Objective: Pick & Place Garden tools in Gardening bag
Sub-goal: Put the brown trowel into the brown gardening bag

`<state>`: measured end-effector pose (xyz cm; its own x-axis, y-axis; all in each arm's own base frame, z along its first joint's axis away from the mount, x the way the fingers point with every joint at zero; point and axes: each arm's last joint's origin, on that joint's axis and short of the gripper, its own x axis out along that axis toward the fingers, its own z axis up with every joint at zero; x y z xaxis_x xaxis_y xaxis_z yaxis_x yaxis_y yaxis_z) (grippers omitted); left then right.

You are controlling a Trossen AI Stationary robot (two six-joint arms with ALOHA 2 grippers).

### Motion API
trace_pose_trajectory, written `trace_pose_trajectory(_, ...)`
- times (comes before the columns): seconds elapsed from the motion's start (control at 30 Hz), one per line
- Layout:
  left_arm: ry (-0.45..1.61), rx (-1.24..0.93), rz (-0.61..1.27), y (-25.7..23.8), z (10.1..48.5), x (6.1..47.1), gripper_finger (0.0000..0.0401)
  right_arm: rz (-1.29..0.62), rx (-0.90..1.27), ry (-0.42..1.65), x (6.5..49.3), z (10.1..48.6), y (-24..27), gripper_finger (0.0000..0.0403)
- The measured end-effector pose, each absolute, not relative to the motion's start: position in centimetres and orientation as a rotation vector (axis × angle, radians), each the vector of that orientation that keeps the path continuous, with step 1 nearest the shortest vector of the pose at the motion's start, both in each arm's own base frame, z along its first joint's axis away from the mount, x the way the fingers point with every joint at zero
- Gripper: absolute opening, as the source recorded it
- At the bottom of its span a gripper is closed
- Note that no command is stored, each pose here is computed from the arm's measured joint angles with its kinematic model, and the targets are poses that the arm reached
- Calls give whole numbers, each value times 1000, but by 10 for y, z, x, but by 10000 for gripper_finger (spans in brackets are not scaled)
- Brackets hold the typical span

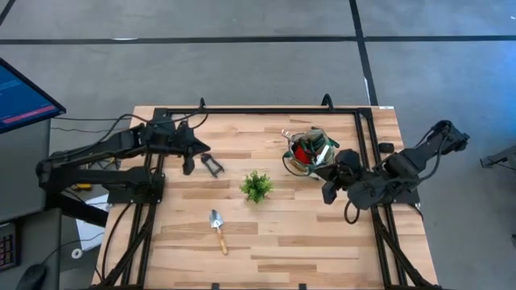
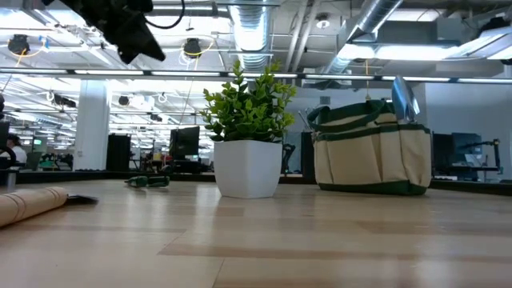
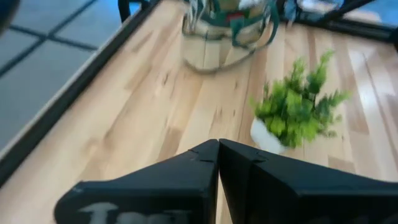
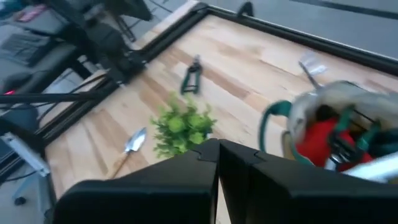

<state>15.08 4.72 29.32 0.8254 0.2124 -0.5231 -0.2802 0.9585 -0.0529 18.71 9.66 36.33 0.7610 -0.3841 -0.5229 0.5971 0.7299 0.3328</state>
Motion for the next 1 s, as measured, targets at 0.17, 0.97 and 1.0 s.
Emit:
trace_pose_trajectory(0.17, 540, -136, 264, 46, 294, 146, 1, -437, 514, 424, 195, 371, 103, 0)
trace_pose_trajectory(0.97, 536, -130, 263, 46, 295, 146, 1, -56, 277, 118, 246, 415, 70, 0)
trace_pose_trajectory(1.0, 536, -130, 263, 46, 295, 146, 1, -56, 269, 131, 247, 414, 67, 0)
